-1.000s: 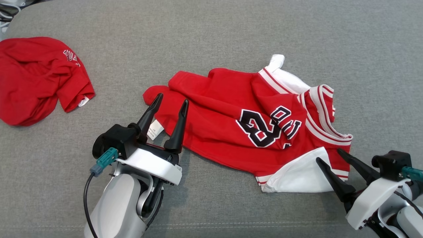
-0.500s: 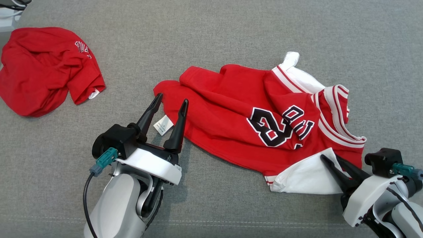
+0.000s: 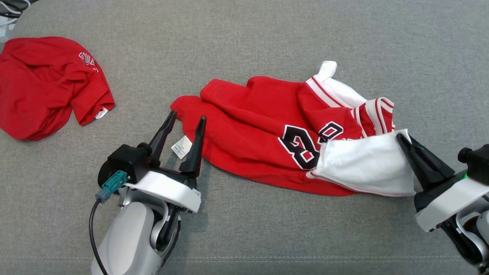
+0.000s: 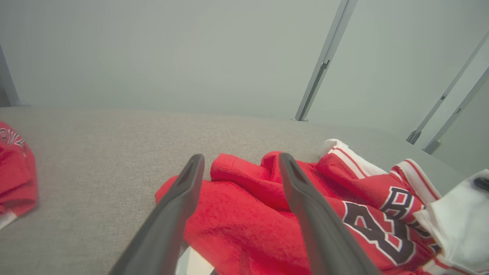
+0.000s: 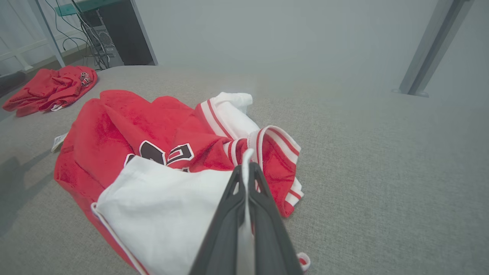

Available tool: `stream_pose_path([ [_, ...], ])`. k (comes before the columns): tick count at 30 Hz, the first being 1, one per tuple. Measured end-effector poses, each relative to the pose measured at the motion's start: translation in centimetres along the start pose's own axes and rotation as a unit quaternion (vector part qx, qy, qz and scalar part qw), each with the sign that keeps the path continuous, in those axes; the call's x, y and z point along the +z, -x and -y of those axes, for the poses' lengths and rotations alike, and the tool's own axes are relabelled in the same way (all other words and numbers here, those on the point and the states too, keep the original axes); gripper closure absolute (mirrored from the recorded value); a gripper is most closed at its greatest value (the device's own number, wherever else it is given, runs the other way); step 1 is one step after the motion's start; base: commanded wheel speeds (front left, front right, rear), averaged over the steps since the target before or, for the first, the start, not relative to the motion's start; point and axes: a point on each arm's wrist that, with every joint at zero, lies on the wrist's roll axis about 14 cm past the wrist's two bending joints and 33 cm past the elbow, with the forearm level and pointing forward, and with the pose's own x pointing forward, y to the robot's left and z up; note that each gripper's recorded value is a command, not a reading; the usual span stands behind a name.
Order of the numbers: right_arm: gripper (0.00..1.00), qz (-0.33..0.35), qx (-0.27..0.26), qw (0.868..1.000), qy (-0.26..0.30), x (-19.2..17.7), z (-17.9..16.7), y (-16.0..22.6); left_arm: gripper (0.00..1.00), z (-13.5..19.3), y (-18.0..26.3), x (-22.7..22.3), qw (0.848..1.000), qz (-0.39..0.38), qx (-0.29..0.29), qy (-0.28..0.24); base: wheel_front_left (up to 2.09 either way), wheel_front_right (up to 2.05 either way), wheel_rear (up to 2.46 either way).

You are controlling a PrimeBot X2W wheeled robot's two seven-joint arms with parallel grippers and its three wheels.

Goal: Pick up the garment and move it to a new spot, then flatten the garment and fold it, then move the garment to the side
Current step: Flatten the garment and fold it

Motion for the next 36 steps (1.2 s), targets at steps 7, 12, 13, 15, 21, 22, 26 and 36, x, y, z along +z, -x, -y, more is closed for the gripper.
stream_pose_path([
  [7, 1.0, 0.034, 0.006, 0.999, 0.024, 2.2, -0.2, 1.2, 0.0, -2.3, 0.9, -3.8, 0.997, -0.067, 0.034, -0.002, 0.0, 0.0, 0.0],
  [12, 1.0, 0.023, -0.023, 0.999, 0.02, 1.2, 1.3, 2.8, 0.0, -3.7, -0.2, -4.9, 0.995, -0.09, 0.049, -0.002, 0.0, 0.0, 0.0],
  [13, 1.0, 0.024, -0.032, 0.999, 0.02, 1.3, 1.8, 3.1, 0.0, -3.9, -0.5, -5.1, 0.994, -0.093, 0.051, -0.003, 0.0, 0.0, 0.0],
  [15, 1.0, 0.025, -0.049, 0.998, 0.023, 1.3, 2.8, 3.7, 0.0, -4.4, -0.9, -5.4, 0.994, -0.099, 0.056, -0.002, 0.0, 0.0, 0.0],
  [21, 1.0, 0.02, -0.086, 0.996, 0.027, 0.9, 4.6, 5.2, 0.0, -5.0, -1.8, -7.1, 0.99, -0.127, 0.061, -0.003, 0.0, 0.0, 0.0],
  [22, 1.0, 0.021, -0.088, 0.996, 0.027, 0.9, 4.6, 5.2, 0.0, -5.1, -1.7, -7.5, 0.989, -0.133, 0.062, -0.002, 0.0, 0.0, 0.0],
  [26, 1.0, 0.02, -0.095, 0.995, 0.03, 0.8, 5.0, 5.2, 0.0, -5.4, -1.5, -8.4, 0.987, -0.147, 0.068, 0.003, 0.0, 0.0, 0.0],
  [36, 1.0, 0.023, -0.088, 0.996, 0.024, 0.9, 4.2, 4.5, 0.16, -3.7, -1.1, -9.1, 0.986, -0.155, 0.057, 0.032, 0.0, 0.0, 0.0],
])
